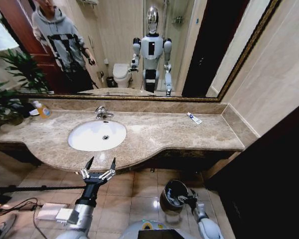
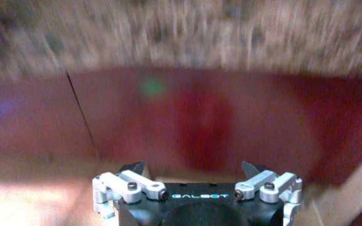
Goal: Pick up the trash from the sink and place it in the trash bin.
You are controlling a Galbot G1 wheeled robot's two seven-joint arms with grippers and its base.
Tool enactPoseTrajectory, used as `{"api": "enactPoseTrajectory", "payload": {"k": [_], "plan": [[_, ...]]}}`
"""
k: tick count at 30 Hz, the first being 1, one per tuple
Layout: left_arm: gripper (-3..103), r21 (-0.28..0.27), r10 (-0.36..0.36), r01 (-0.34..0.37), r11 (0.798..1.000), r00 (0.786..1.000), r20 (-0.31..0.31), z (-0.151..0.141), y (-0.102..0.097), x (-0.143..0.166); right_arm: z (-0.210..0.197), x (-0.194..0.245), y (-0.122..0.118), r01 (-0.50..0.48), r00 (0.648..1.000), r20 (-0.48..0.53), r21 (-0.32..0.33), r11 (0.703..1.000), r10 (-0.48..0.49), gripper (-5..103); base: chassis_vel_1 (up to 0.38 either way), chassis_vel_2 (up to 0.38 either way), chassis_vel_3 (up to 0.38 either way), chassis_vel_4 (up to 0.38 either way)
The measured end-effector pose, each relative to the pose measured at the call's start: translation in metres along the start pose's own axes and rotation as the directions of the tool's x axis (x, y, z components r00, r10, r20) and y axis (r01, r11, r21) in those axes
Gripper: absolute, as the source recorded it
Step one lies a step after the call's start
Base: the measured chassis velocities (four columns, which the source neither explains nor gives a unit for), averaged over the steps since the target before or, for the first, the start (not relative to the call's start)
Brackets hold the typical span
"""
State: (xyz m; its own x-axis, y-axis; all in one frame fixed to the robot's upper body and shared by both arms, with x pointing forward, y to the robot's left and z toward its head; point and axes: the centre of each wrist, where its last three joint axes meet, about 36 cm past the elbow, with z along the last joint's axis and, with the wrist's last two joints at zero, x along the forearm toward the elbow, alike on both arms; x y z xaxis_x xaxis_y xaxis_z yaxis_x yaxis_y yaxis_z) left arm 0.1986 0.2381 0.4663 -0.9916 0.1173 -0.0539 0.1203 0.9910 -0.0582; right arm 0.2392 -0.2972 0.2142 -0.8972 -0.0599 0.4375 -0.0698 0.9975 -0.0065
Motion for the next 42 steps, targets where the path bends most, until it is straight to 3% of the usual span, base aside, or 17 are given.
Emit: {"api": "enactPoseTrajectory", "payload": {"k": [6,13,19,30,37,42], "plan": [[100,0.000,0.000,0.000,1.000,1.000,0.000,0.000,0.000,0.000,-0.071,0.039,0.011,-0.002,0.988,0.155,-0.004,1.000,0.003,100,0.000,0.000,0.000,0.000],[100,0.000,0.000,0.000,1.000,1.000,0.000,0.000,0.000,0.000,-0.110,0.063,0.017,0.012,0.972,0.237,-0.006,1.000,-0.010,100,0.000,0.000,0.000,0.000],[100,0.000,0.000,0.000,1.000,1.000,0.000,0.000,0.000,0.000,-0.137,0.058,0.021,0.028,0.960,0.280,-0.004,1.000,-0.026,100,0.000,0.000,0.000,0.000],[100,0.000,0.000,0.000,1.000,1.000,0.000,0.000,0.000,0.000,-0.218,-0.020,-0.003,0.046,0.925,0.377,0.016,0.999,-0.049,100,0.000,0.000,0.000,0.000],[100,0.000,0.000,0.000,1.000,1.000,0.000,0.000,0.000,0.000,-0.275,-0.119,-0.048,0.002,0.918,0.396,0.042,0.999,-0.019,100,0.000,0.000,0.000,0.000],[100,0.000,0.000,0.000,1.000,1.000,0.000,0.000,0.000,0.000,-0.294,-0.152,-0.069,-0.030,0.918,0.397,0.036,0.999,0.013,100,0.000,0.000,0.000,0.000]]}}
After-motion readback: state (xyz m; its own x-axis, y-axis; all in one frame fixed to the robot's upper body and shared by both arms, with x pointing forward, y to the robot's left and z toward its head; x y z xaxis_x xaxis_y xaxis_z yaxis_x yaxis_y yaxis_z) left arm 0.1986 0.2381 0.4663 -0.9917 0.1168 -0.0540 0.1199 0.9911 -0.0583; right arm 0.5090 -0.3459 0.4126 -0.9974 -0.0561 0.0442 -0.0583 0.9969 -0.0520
